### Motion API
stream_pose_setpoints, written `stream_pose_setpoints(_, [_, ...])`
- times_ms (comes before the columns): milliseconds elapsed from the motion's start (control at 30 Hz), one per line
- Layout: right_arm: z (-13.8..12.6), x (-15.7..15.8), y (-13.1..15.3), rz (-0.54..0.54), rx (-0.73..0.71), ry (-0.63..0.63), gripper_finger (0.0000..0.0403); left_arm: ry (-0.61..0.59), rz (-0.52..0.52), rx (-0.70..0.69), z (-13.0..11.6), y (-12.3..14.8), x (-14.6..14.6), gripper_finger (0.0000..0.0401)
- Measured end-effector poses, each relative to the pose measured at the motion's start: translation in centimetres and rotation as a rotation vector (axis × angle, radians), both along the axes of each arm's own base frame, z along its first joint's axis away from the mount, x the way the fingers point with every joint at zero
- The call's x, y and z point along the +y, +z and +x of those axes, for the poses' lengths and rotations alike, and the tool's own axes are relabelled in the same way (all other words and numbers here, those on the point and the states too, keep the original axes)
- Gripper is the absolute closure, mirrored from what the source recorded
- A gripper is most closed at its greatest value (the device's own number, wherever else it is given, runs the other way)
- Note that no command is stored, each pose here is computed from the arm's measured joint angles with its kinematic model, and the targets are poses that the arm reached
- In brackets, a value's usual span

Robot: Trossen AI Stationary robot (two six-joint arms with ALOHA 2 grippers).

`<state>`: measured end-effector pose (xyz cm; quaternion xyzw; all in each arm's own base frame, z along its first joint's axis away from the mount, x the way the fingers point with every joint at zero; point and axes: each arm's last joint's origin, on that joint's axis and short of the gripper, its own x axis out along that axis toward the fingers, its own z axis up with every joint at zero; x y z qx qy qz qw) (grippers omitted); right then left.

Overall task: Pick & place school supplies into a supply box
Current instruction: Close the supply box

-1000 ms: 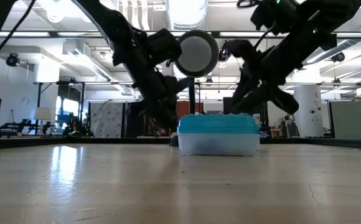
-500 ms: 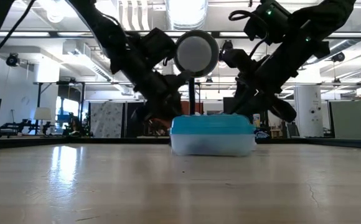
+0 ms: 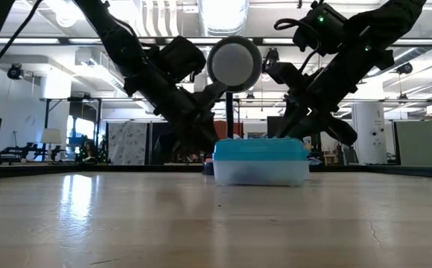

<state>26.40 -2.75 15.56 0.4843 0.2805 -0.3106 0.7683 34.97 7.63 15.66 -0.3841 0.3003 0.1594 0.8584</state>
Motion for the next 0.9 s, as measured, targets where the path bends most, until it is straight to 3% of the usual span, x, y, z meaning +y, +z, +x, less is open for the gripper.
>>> stream_pose_setpoints(367, [0.0,0.0,0.0,-0.003,0.002,-0.003,0.0340,0.017,0.025,-0.032,0.4,0.0,0.0,0.0401])
stream_pose_setpoints(633, [-0.1,0.0,-0.1,0.001,0.009,-0.006,0.0339,0.059,-0.020,-0.047,1.0,-1.1,-0.3,0.0401])
stream_pose_setpoints(900, [-0.1,0.0,0.0,0.006,0.003,0.008,0.0339,0.046,0.024,-0.013,0.9,-1.2,-0.3,0.0401])
